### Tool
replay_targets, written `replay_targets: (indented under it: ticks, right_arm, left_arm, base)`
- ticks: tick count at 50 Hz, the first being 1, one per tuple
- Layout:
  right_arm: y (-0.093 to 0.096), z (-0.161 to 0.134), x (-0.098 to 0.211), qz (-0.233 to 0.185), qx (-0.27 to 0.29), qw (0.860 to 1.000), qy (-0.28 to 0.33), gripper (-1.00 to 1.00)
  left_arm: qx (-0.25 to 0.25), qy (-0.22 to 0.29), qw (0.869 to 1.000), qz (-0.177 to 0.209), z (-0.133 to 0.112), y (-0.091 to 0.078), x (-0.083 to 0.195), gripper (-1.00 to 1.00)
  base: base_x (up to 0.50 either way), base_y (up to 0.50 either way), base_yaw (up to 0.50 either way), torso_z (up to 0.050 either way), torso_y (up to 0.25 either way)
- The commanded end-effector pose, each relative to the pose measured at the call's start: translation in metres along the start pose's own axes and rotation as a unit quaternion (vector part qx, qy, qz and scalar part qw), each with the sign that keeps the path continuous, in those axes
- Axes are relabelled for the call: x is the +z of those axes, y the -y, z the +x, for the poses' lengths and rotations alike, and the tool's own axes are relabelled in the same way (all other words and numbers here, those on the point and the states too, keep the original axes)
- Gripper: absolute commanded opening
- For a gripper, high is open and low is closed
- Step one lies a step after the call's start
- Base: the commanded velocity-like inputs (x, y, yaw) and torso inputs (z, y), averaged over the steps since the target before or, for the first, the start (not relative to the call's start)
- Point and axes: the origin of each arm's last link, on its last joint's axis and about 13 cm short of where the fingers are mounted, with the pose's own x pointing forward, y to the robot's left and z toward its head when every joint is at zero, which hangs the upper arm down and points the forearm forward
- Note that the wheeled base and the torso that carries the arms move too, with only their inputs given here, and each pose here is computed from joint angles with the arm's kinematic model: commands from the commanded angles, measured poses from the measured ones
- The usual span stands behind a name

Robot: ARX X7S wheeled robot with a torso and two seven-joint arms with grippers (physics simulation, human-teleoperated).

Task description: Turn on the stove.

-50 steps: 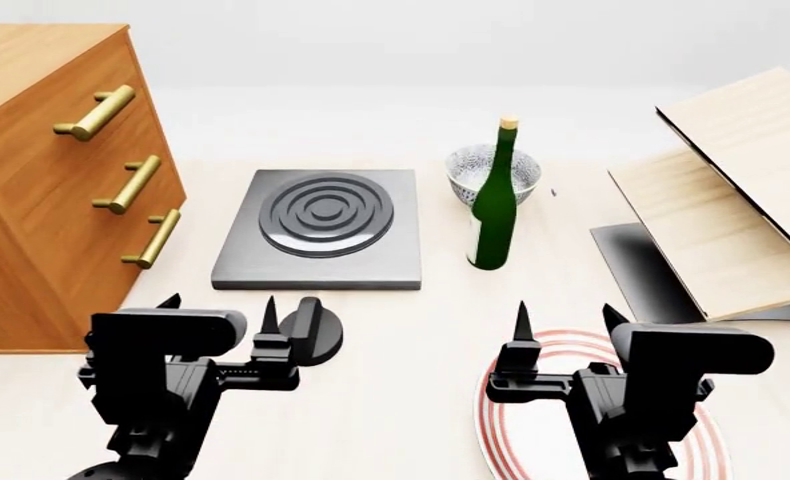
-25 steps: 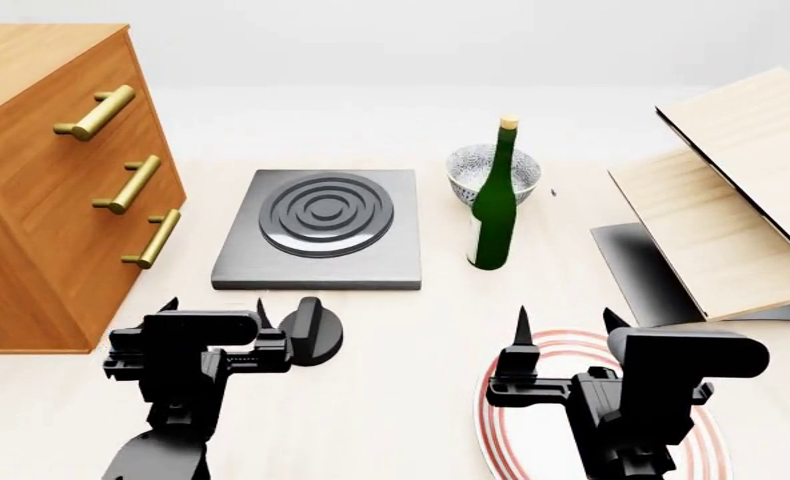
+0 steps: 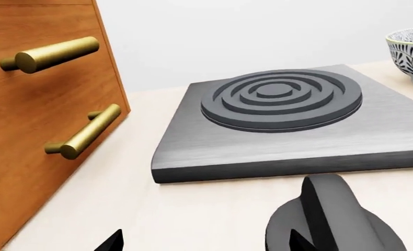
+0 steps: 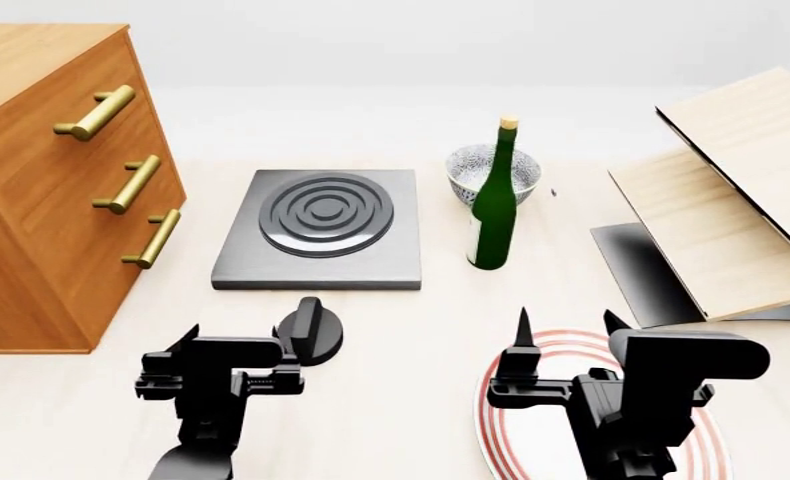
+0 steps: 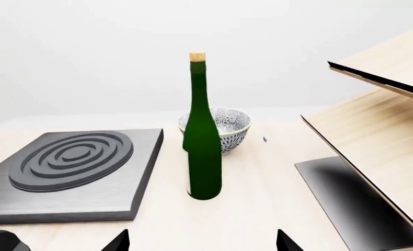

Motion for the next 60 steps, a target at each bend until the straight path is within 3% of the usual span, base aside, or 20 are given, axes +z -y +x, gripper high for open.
replay_targets:
  ticks: [1, 17, 27, 34, 40, 45, 60]
  right_arm:
    - [0.001, 0.0, 0.001, 0.002, -0.001, 1.0, 0.001, 1.0]
    - [0.002, 0.0, -0.001, 0.005, -0.003, 1.0, 0.0, 1.0]
    - [0.004, -0.001, 0.0, 0.008, -0.006, 1.0, 0.002, 1.0]
    - [0.005, -0.001, 0.001, 0.01, -0.01, 1.0, 0.004, 1.0]
    - [0.003, 0.0, -0.002, 0.008, -0.009, 1.0, 0.0, 1.0]
    - [0.002, 0.0, -0.002, 0.005, -0.009, 1.0, -0.001, 1.0]
    - [0.002, 0.0, -0.001, 0.003, -0.01, 1.0, -0.001, 1.0]
  left_arm:
    - [-0.006, 0.0, 1.0, 0.01, 0.005, 0.011, -0.01, 1.0]
    - [-0.044, 0.005, 0.999, -0.006, 0.009, 0.035, -0.002, 1.0]
    - [-0.107, 0.024, 0.994, -0.024, -0.015, 0.049, 0.024, 1.0]
    - [-0.15, 0.048, 0.986, -0.05, -0.054, 0.027, 0.077, 1.0]
    - [-0.132, 0.059, 0.987, -0.073, -0.087, 0.0, 0.113, 1.0]
    - [-0.099, 0.063, 0.989, -0.085, -0.086, -0.009, 0.117, 1.0]
    - [-0.09, 0.052, 0.991, -0.086, -0.084, -0.011, 0.11, 1.0]
  base:
    - [0.0, 0.0, 0.0, 0.0, 0.0]
    - [0.0, 0.0, 0.0, 0.0, 0.0]
    - [0.0, 0.0, 0.0, 0.0, 0.0]
    - [0.0, 0.0, 0.0, 0.0, 0.0]
    - [0.0, 0.0, 0.0, 0.0, 0.0]
    - [0.0, 0.0, 0.0, 0.0, 0.0]
    - [0.0, 0.0, 0.0, 0.0, 0.0]
